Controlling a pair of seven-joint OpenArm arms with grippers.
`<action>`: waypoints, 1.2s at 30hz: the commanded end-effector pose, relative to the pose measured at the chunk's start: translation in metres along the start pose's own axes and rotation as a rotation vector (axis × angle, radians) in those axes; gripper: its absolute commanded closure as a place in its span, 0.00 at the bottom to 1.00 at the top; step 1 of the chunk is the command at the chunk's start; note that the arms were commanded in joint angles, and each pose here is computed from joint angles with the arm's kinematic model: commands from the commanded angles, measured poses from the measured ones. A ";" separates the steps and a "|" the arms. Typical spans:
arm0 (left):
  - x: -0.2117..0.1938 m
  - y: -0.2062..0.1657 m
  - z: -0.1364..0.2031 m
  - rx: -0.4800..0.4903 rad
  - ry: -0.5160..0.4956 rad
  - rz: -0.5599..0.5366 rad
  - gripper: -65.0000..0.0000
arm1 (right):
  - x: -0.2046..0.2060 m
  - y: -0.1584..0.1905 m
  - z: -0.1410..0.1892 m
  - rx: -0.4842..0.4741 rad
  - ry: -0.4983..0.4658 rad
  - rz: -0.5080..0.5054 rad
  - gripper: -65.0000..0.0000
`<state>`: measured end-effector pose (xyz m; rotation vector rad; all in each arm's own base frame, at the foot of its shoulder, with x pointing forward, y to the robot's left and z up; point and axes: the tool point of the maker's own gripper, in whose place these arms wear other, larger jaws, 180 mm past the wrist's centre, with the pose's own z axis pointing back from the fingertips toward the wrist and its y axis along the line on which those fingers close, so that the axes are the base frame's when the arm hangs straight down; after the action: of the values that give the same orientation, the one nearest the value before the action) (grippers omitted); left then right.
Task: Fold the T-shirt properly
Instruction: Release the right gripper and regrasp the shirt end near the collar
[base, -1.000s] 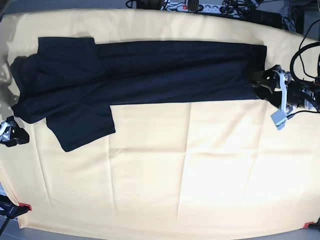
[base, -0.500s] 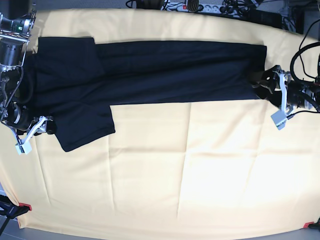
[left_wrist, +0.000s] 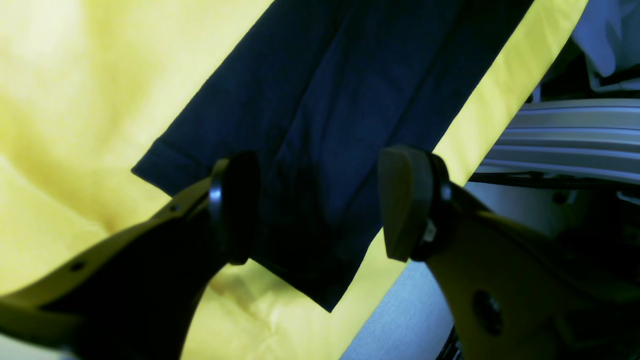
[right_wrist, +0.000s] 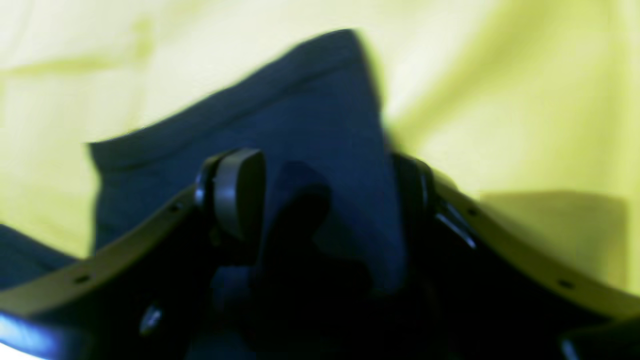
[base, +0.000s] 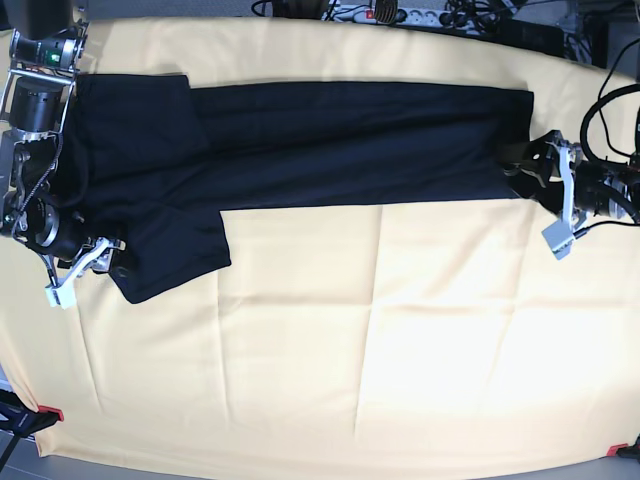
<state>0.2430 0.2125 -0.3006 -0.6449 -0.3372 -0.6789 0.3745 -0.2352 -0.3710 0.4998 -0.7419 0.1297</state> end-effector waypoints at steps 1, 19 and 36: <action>0.008 0.002 0.013 0.021 -0.014 -0.023 0.39 | 0.013 0.002 0.004 0.011 -0.020 0.024 0.40; 0.008 0.002 0.013 0.018 -0.014 -0.046 0.39 | 0.072 0.037 0.030 0.186 -0.114 0.030 1.00; 0.008 0.002 0.013 0.018 -0.014 -0.046 0.39 | -0.007 0.123 0.096 0.344 0.125 0.365 1.00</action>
<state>0.2427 0.2120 -0.3002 -0.6455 -0.3452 -0.7023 0.2695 -0.1714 -0.2820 0.6705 -0.6398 0.6142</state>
